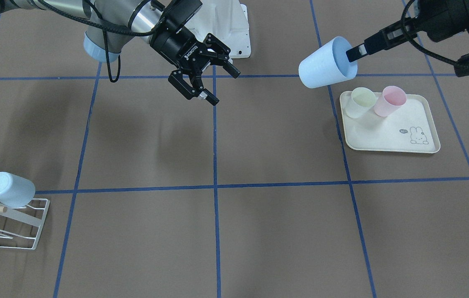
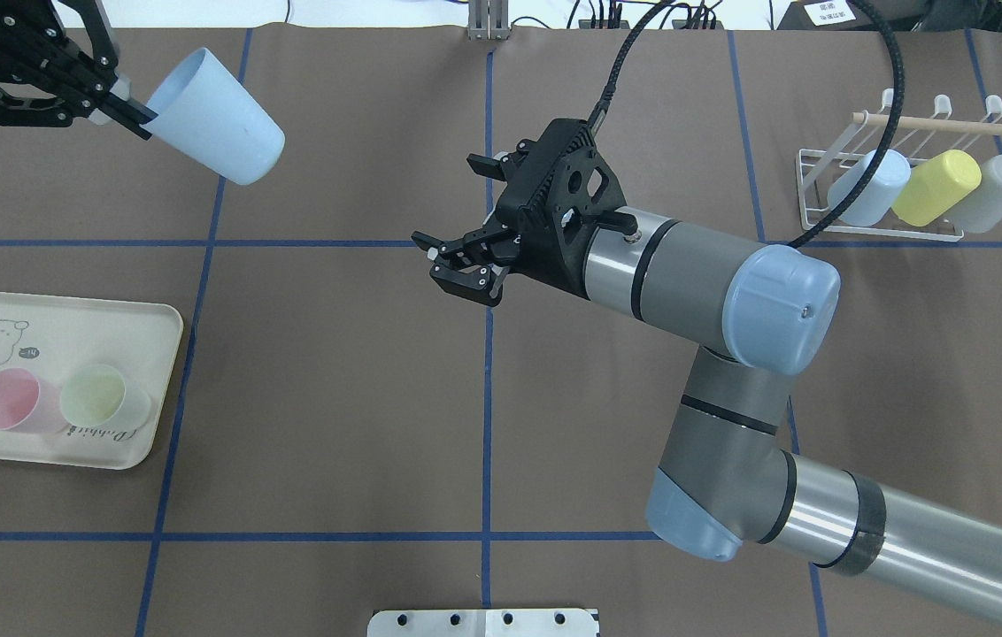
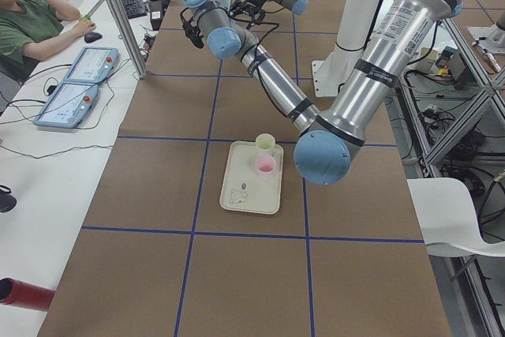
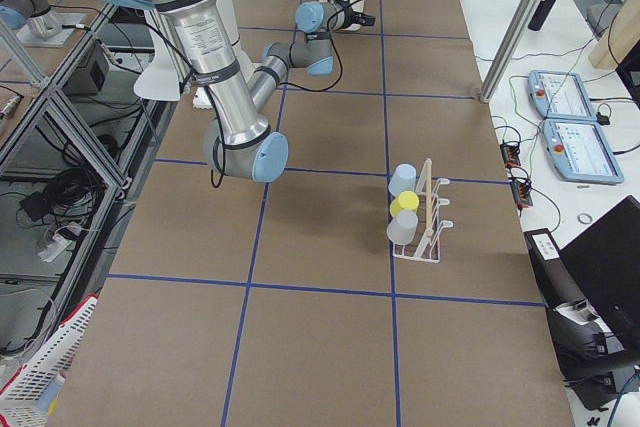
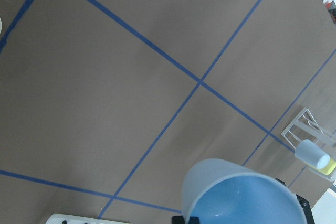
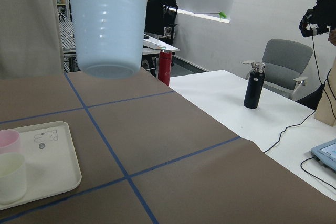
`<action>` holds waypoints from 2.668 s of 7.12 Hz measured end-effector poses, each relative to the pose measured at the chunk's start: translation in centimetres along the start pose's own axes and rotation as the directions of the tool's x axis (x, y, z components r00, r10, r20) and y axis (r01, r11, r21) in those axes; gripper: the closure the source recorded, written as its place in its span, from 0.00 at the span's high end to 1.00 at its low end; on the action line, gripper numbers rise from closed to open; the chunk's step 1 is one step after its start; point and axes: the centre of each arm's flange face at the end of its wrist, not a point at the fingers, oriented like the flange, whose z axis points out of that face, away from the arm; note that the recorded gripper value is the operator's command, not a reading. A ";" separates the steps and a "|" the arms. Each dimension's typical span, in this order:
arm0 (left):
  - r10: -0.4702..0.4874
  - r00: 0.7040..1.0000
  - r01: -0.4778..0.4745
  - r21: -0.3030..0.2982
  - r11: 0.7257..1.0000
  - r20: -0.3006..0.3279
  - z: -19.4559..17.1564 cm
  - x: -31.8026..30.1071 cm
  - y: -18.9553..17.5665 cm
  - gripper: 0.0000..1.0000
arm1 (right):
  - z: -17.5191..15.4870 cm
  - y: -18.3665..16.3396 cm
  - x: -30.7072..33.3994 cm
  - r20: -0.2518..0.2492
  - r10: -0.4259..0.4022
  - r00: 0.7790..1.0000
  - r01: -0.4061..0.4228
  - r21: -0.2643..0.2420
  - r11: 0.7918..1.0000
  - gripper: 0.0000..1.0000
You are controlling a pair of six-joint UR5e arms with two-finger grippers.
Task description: Transfer IKEA cup to right arm and place on rack
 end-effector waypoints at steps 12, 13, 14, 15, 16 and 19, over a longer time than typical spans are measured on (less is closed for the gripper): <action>-0.015 0.999 0.017 -0.051 0.999 0.034 6.5 6.0 5.3 0.00 | 0.7 -1.9 -7.4 -0.106 -0.010 0.994 0.024 0.129 0.991 0.96; -0.014 0.999 0.016 -0.053 0.998 0.035 6.6 6.0 5.4 0.00 | 0.7 -2.0 -7.4 -0.108 -0.018 0.994 0.032 0.129 0.991 0.97; -0.015 0.999 0.017 -0.055 0.998 0.037 6.8 5.9 5.4 0.00 | 0.7 -2.0 -7.4 -0.111 -0.021 0.994 0.036 0.130 0.991 0.97; -0.016 0.999 0.018 -0.058 0.998 0.040 7.0 5.9 5.4 0.00 | 0.7 -2.0 -7.3 -0.115 -0.022 0.993 0.038 0.131 0.991 0.97; -0.016 0.999 0.019 -0.060 0.998 0.042 7.1 5.8 5.4 0.00 | 0.7 -2.0 -7.2 -0.118 -0.023 0.993 0.039 0.131 0.991 0.97; -0.017 0.999 0.020 -0.062 0.998 0.044 7.3 5.7 5.4 0.00 | 0.6 -2.2 -7.1 -0.123 -0.022 0.992 0.039 0.135 0.990 0.98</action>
